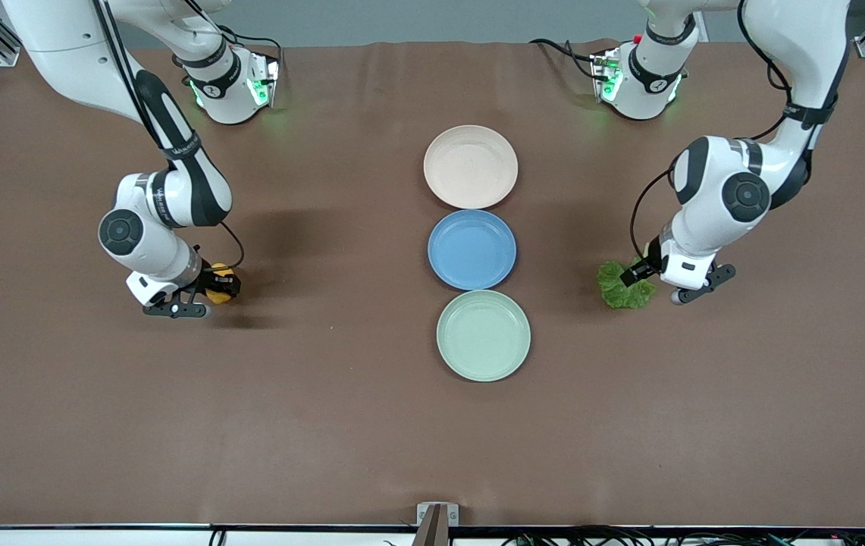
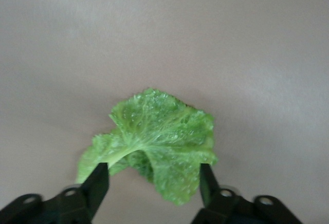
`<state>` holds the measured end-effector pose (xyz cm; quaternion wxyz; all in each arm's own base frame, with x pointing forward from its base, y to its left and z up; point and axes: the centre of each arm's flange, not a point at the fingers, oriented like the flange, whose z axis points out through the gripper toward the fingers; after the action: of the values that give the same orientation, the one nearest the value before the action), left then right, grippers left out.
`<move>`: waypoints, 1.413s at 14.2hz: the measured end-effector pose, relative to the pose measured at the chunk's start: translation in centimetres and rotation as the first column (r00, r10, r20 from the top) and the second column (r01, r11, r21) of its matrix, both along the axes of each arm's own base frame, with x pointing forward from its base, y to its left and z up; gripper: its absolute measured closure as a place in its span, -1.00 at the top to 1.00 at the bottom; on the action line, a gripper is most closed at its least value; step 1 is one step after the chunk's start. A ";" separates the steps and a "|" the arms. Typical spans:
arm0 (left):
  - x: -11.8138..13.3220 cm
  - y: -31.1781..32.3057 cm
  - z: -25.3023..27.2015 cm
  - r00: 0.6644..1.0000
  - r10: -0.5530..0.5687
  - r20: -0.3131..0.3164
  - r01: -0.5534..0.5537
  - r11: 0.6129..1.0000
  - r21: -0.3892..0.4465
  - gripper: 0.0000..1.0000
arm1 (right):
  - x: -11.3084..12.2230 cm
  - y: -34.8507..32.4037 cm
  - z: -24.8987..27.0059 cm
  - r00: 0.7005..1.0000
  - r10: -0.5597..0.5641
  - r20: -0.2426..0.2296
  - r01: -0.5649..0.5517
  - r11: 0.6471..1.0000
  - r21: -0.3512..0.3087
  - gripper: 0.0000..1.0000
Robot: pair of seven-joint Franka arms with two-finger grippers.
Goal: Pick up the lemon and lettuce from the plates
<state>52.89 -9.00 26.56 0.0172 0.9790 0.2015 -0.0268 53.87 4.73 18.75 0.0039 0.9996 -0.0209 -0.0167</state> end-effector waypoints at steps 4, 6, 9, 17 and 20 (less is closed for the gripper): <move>2.3 4.3 6.6 0.958 -0.276 -0.074 0.275 0.961 -0.024 0.99 | 0.0 0.0 -0.1 1.000 0.008 0.000 -0.008 1.000 0.001 0.23; 2.9 7.1 11.2 0.926 -0.369 -0.073 0.367 0.929 -0.042 0.99 | 0.0 0.0 -0.1 1.000 0.008 0.000 -0.008 1.000 0.001 0.24; 2.5 10.3 19.7 0.914 -0.404 -0.044 0.401 0.914 -0.056 1.00 | 0.2 0.0 0.0 1.000 0.009 0.004 -0.009 1.000 0.002 0.72; 2.1 10.3 35.7 0.915 -0.402 0.033 0.403 0.915 -0.016 1.00 | 5.0 -1.6 14.4 0.986 0.073 -0.150 -0.070 0.997 0.030 1.00; 2.2 10.3 36.3 0.915 -0.402 0.036 0.403 0.915 -0.016 1.00 | 5.7 -6.2 23.1 0.979 0.037 -0.199 -0.028 0.999 0.046 1.00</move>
<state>55.09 1.32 62.83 0.0257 0.9995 -0.0047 -0.0163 59.58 -1.42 41.83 -0.0154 0.9930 -0.0038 -0.1172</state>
